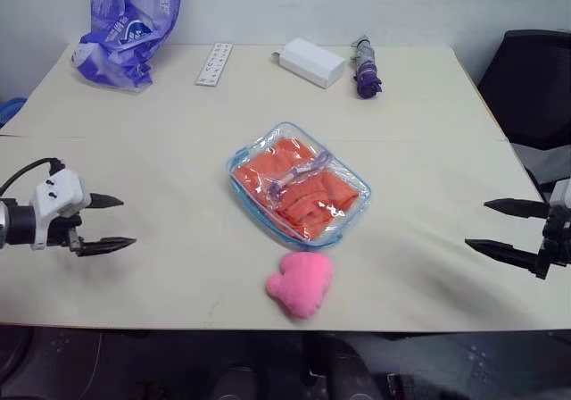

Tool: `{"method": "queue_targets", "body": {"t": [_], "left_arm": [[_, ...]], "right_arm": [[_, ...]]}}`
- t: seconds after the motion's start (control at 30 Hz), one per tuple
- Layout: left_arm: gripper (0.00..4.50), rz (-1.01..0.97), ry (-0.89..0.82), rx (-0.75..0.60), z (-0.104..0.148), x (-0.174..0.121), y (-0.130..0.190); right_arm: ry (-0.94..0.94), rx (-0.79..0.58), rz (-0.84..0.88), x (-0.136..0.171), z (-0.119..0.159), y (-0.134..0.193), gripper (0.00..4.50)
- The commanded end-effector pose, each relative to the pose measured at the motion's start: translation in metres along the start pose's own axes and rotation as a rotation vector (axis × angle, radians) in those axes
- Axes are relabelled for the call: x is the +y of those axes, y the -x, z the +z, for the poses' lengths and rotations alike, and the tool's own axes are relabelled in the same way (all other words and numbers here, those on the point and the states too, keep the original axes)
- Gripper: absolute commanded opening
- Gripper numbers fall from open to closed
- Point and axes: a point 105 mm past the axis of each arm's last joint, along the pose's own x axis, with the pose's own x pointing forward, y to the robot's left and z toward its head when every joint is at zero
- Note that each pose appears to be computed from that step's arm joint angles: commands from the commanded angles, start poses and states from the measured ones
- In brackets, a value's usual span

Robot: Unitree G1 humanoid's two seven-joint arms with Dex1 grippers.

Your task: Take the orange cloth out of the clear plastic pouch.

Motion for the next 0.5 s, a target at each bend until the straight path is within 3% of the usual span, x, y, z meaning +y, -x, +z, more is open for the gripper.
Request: {"method": "queue_targets", "body": {"t": [0.03, 0.5], "left_arm": [[4.47, 0.020, -0.048, -0.010, 0.008, 0.002, 0.006], [4.47, 0.024, -0.001, -0.070, 0.019, -0.001, -0.008]], "right_arm": [[0.036, -0.030, -0.033, -0.001, 0.010, 0.002, 4.50], [0.058, -0.041, -0.081, -0.002, 0.016, -0.003, 4.50]]}}
